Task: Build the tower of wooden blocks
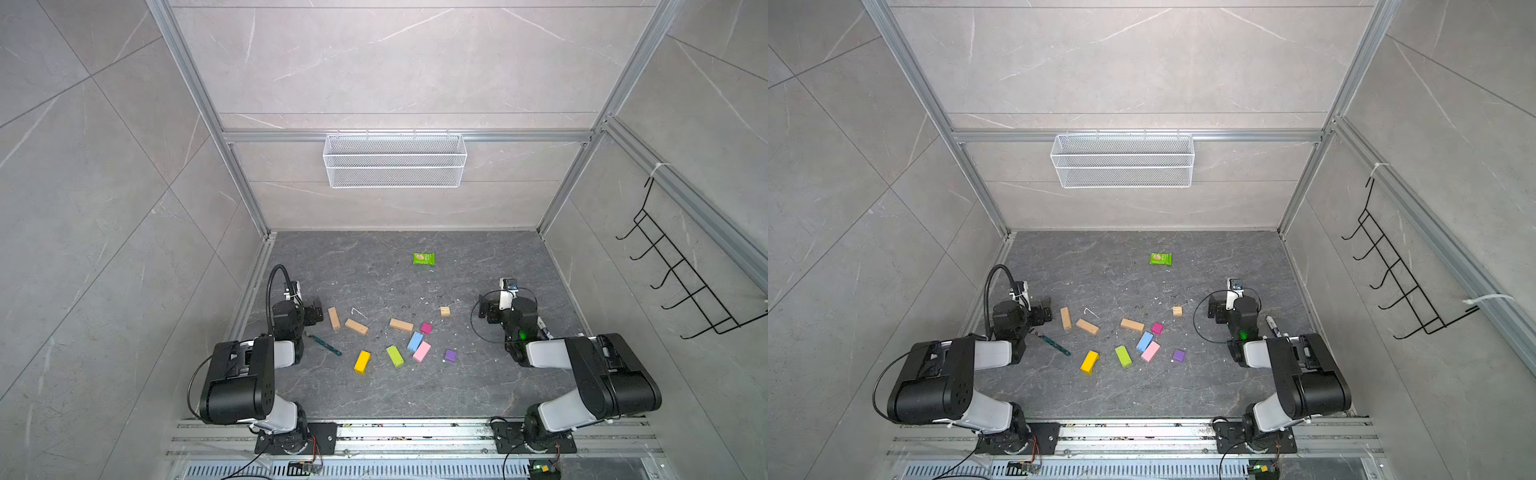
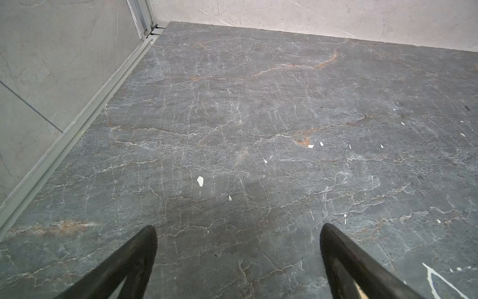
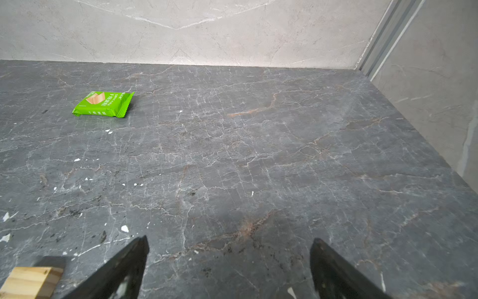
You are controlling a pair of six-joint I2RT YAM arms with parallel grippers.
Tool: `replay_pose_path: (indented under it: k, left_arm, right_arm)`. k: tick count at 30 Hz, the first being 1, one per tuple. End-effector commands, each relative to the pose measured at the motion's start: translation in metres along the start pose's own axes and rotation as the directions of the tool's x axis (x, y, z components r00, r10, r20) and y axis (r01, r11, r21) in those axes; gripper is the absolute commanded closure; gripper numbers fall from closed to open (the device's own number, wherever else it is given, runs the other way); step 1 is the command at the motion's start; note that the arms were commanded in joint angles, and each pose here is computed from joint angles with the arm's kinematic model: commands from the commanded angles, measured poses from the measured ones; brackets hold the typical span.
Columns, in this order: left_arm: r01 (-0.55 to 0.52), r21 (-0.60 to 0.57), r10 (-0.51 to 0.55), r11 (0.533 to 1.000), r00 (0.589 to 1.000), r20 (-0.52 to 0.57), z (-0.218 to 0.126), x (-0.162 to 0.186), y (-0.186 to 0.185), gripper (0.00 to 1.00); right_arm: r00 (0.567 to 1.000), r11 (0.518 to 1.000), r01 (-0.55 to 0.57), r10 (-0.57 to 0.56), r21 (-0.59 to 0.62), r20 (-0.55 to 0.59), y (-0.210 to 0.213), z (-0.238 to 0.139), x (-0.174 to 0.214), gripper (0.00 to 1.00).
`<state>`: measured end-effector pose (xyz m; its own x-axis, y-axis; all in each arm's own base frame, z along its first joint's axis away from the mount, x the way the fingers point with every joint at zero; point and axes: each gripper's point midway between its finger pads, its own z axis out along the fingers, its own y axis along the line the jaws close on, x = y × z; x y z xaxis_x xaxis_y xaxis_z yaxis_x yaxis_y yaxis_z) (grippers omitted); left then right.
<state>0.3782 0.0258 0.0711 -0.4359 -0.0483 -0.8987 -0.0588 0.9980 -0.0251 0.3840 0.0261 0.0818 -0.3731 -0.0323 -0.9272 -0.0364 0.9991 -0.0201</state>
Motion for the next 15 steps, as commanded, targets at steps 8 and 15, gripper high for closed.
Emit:
replay_pose_path:
  k: [8, 15]
  left_arm:
    - [0.003, 0.0, -0.003, 1.0, 0.999, 0.052, 0.0004, -0.0146, -0.0006, 0.0]
    - [0.003, 0.002, -0.004, 1.0, 0.998, 0.055, 0.0, -0.0151, -0.001, 0.0]
  right_arm:
    - [1.0, 1.0, 0.009, -0.008, -0.009, 0.019, 0.0015, 0.0015, -0.0105, 0.01]
    - [1.0, 1.0, 0.008, -0.008, -0.007, 0.019, 0.0013, 0.0015, -0.0106, 0.01]
